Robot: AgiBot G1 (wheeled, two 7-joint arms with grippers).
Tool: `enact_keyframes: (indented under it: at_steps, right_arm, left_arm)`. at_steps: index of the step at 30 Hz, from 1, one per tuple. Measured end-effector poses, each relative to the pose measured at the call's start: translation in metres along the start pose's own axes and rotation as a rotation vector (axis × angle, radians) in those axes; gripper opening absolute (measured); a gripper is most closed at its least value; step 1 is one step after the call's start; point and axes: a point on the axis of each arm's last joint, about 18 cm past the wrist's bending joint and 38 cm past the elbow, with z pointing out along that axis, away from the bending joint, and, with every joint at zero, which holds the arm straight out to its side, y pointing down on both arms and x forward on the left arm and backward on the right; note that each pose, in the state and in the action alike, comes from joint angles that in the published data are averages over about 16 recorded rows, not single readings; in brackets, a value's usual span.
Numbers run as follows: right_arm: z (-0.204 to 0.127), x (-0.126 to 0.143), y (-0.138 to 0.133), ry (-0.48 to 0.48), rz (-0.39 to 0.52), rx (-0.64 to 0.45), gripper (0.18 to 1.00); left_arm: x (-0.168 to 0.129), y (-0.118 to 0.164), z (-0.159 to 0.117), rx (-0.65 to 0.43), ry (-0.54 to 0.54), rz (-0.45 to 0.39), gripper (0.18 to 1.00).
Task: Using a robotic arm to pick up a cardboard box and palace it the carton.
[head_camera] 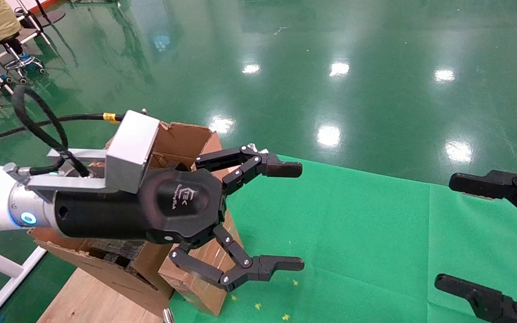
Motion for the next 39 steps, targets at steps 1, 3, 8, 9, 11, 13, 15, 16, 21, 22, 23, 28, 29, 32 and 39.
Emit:
enact_keyframes:
  at_steps: [1,3,8,9,11,13,15,16,21,22,23,28,29,32,39]
  right_arm:
    - [0.000,0.000,0.000,0.000,0.000,0.000,1.001]
    - [0.000,0.000,0.000,0.000,0.000,0.000,1.001]
    - [0.000,0.000,0.000,0.000,0.000,0.000,1.001]
    - [0.000,0.000,0.000,0.000,0.000,0.000,1.001]
    - [0.000,0.000,0.000,0.000,0.000,0.000,1.001]
    - [0.000,0.000,0.000,0.000,0.000,0.000,1.001]
    - [0.000,0.000,0.000,0.000,0.000,0.000,1.001]
    - [0.000,0.000,0.000,0.000,0.000,0.000,1.000]
    - [0.000,0.000,0.000,0.000,0.000,0.000,0.994]
    - [0.000,0.000,0.000,0.000,0.000,0.000,0.990]
    - [0.000,0.000,0.000,0.000,0.000,0.000,0.986]
    - [0.000,0.000,0.000,0.000,0.000,0.000,0.958]
    - [0.000,0.000,0.000,0.000,0.000,0.000,0.948]
    - [0.000,0.000,0.000,0.000,0.000,0.000,0.918]
    - [0.000,0.000,0.000,0.000,0.000,0.000,0.816]
  left_arm:
    - [0.000,0.000,0.000,0.000,0.000,0.000,1.001]
    - [0.000,0.000,0.000,0.000,0.000,0.000,1.001]
    - [0.000,0.000,0.000,0.000,0.000,0.000,1.001]
    - [0.000,0.000,0.000,0.000,0.000,0.000,1.001]
    - [0.000,0.000,0.000,0.000,0.000,0.000,1.001]
    - [0.000,0.000,0.000,0.000,0.000,0.000,1.001]
    - [0.000,0.000,0.000,0.000,0.000,0.000,1.001]
    - [0.000,0.000,0.000,0.000,0.000,0.000,1.001]
    - [0.000,0.000,0.000,-0.001,-0.001,-0.002,1.001]
    - [0.000,0.000,-0.001,-0.003,-0.002,-0.003,1.001]
    - [-0.001,0.000,-0.001,-0.006,-0.003,-0.006,1.001]
    - [-0.003,0.002,-0.004,-0.046,-0.010,-0.022,1.001]
    - [-0.003,0.002,-0.005,-0.059,-0.012,-0.026,1.001]
    - [-0.006,0.004,-0.009,-0.110,-0.021,-0.042,1.001]
    - [-0.016,0.008,-0.018,-0.284,-0.056,-0.092,1.001]
